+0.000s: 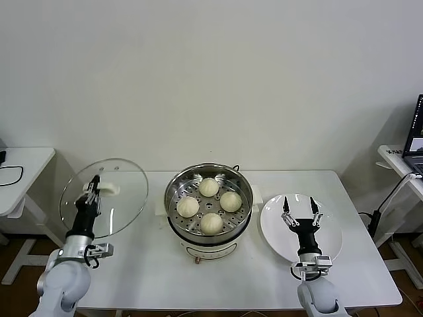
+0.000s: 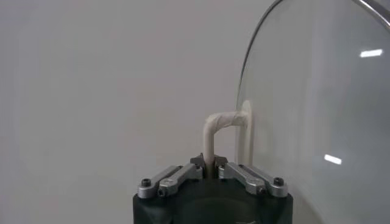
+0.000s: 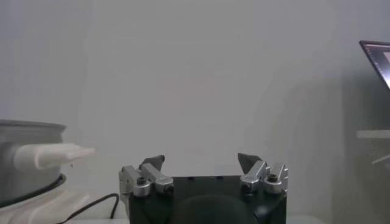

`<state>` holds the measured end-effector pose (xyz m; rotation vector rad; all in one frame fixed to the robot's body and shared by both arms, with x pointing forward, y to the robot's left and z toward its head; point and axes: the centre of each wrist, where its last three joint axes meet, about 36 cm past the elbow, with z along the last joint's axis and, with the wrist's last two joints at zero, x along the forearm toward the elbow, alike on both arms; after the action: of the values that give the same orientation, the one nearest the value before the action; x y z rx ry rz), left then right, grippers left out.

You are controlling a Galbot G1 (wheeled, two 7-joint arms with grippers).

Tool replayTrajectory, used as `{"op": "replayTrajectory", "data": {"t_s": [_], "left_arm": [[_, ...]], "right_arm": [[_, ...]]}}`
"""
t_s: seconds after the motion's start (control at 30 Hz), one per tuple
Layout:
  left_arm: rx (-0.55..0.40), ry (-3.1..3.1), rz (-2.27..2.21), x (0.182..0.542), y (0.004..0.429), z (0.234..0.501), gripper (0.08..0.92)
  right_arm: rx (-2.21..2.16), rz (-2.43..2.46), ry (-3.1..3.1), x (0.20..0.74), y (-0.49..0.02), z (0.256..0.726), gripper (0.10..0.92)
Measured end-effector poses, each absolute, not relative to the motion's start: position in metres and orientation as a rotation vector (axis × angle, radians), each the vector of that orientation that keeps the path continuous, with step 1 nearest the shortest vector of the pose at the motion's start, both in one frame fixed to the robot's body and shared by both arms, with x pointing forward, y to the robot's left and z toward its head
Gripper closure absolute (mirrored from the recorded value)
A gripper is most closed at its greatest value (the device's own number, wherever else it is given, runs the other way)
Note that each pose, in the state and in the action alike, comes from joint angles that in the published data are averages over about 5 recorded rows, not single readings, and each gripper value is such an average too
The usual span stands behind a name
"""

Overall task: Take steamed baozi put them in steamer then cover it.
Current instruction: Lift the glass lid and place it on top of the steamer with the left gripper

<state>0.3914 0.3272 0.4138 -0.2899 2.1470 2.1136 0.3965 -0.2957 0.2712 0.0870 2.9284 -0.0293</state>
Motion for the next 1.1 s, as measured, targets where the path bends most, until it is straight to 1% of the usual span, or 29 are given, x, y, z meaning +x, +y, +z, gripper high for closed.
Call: {"op": "replayTrajectory", "data": {"t_s": [0.1,0.2,0.3,0.4,0.73,0.9,1.1], "left_arm": [[-0.304,2.136,2.073,0.39,0.303,0.438,0.81],[-0.303,2.138,2.03,0.387,0.277,0.457,0.81],[-0.28,2.159,1.992,0.384,0.251,0.469,0.81],[-0.239,2.194,1.955,0.382,0.223,0.476,0.81],[-0.068,2.318,1.9,0.381,0.138,0.481,0.81],[-0.007,2.34,1.927,0.383,0.109,0.478,0.81],[0.04,2.346,1.982,0.388,0.083,0.472,0.81]], "right_arm": [[0.087,-0.033,2.929,0.397,-0.296,0.272,0.2],[0.088,-0.035,2.929,0.398,-0.296,0.272,0.2],[0.092,-0.037,2.931,0.399,-0.295,0.271,0.2],[0.098,-0.039,2.934,0.401,-0.294,0.27,0.2],[0.126,-0.059,2.947,0.407,-0.293,0.268,0.2],[0.136,-0.063,2.953,0.408,-0.293,0.266,0.2],[0.148,-0.066,2.959,0.408,-0.292,0.263,0.2]]}}
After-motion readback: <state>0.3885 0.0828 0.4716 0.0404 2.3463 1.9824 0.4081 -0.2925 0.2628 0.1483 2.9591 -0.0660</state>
